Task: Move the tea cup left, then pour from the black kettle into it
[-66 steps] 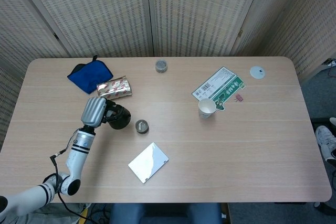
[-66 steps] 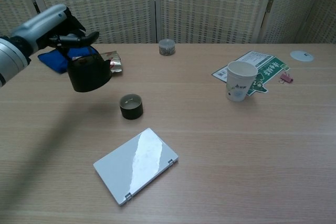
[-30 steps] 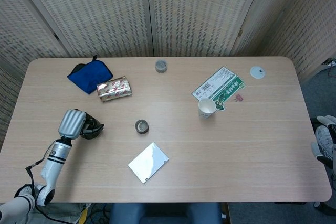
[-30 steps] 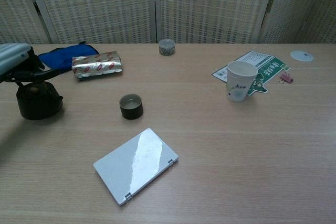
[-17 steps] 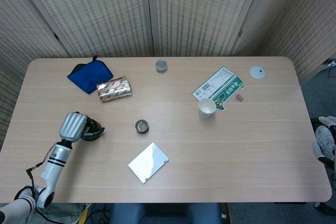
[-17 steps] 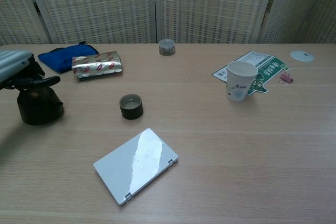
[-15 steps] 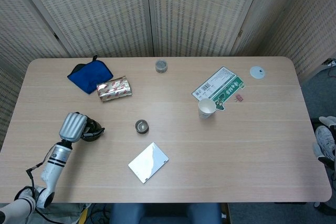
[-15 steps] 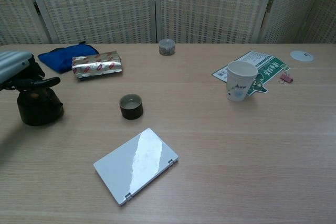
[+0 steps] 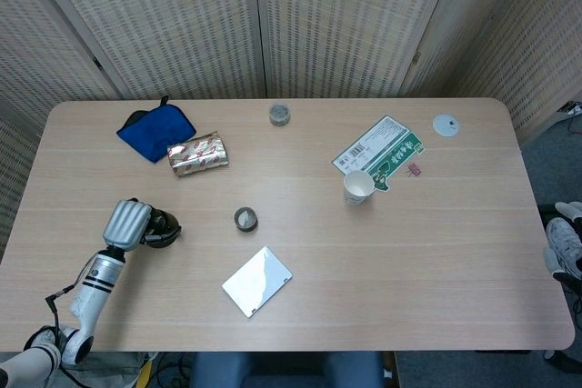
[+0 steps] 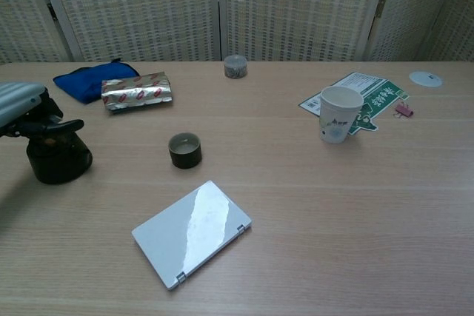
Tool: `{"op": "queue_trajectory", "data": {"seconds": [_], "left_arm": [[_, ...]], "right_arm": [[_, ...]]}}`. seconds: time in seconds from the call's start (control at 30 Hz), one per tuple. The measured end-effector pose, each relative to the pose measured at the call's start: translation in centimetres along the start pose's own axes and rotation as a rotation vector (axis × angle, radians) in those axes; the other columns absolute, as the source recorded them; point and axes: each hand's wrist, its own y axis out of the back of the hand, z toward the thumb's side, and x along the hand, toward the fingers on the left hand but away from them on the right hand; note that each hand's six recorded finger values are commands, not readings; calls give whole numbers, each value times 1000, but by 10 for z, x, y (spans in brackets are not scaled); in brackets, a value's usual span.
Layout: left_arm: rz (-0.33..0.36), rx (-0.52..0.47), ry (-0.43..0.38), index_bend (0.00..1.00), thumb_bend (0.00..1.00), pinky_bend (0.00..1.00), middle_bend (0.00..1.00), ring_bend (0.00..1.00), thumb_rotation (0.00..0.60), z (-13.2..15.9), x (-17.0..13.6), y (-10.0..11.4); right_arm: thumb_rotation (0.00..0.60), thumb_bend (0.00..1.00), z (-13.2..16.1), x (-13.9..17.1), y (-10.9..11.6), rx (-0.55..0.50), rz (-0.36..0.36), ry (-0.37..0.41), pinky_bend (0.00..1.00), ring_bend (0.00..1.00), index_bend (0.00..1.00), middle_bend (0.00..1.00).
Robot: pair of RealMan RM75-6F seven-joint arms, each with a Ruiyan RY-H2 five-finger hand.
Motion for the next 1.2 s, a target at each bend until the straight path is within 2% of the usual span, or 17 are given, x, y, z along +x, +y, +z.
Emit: {"op": "queue_trajectory", "data": {"seconds": [0.27,0.37,0.5,0.63,0.67,0.7,0.8,0.83,0.9,0.93,1.0,1.2], "left_arm": [[4,-10,0,737,169,547,820,677,48,1,-3,1],[7,-20,-3,595,164,444,633,505,22,3,-3,3],[3,-44,-3,434,155,244,400,295,15,6,-4,5],[14,-83,5,393,154,219,366,276,23,9,-5,13],[21,-96,13,389,154,219,366,276,49,9,-6,16],[27,-106,20,384,154,219,367,276,107,10,-6,19],[46,-137,48,364,154,220,366,276,338,10,-10,28],[51,-144,58,357,154,219,366,276,384,10,-12,31],[66,-164,83,343,154,219,366,275,524,10,-18,39],[73,-171,94,341,154,219,366,275,570,11,-21,42],[88,-185,121,338,155,219,366,276,596,10,-31,51],[115,-177,212,336,154,219,366,276,600,0,-67,76]], "right_arm": [[600,257,1,0,1,0,-2,2,186,159,260,242],[600,256,1,0,1,0,-3,2,186,159,259,242],[600,256,1,0,2,-1,-4,4,186,159,259,242],[600,256,2,0,1,-2,2,9,186,159,259,242],[600,256,2,-1,0,-3,6,12,186,158,259,242],[600,256,2,-1,-1,-4,11,17,186,158,259,242],[600,256,4,-1,-5,-8,35,35,186,157,259,242],[600,256,5,-1,-7,-8,48,46,186,157,259,242],[600,257,7,-1,-10,-8,63,65,186,156,259,242],[600,256,9,-1,-11,-10,71,79,186,156,259,242],[600,257,12,-1,-14,-18,81,98,185,156,259,242],[600,257,23,0,-26,-43,115,166,186,156,259,242]]}}
